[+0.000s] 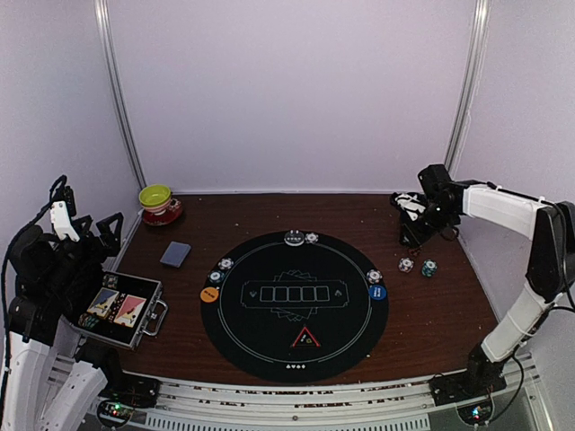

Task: Distribute texas hold em gaming equipment
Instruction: Pick up the pile of poker chips from the pile of poker chips, then place the poker chips pile in the small blind area.

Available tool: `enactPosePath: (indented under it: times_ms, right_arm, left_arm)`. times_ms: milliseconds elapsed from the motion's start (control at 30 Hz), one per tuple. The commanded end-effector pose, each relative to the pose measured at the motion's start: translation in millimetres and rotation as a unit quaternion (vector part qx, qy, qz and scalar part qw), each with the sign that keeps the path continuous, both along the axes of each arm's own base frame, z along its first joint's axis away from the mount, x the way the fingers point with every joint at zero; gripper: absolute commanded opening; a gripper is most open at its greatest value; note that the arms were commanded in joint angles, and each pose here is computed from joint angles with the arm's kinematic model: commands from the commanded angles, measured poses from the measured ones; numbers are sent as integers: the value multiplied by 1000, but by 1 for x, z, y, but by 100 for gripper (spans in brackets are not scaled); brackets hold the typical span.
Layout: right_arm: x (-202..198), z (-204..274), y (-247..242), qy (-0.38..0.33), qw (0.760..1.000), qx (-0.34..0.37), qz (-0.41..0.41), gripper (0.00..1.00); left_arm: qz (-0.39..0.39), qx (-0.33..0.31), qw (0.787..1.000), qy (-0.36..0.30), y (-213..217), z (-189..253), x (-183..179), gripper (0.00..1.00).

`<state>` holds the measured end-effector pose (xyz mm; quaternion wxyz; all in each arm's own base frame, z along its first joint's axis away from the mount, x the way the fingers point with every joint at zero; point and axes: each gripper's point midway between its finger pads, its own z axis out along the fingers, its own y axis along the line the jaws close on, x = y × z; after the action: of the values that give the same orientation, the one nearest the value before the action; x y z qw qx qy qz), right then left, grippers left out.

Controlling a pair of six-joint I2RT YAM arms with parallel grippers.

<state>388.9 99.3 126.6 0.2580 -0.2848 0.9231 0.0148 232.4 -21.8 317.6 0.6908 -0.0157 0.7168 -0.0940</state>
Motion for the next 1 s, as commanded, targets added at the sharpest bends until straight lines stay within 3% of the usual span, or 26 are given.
enactPosePath:
  times_ms: [0,233,367,567,967]
  right_arm:
    - [15,-1,48,7,999,-2,45,28]
    - [42,-10,96,29,997,-5,76,29]
    - [38,-31,109,42,995,-17,93,30]
    - [20,-67,107,64,991,-53,104,32]
    - [9,-89,98,80,988,-75,112,31]
  left_arm:
    - [5,2,1000,-21,2,10,0,98]
    - [4,2,1000,-24,2,11,-1,98]
    - [2,2,1000,-23,1,11,-1,98]
    - [2,2,1000,-25,1,12,-2,98]
    - [3,2,1000,-24,2,11,-1,98]
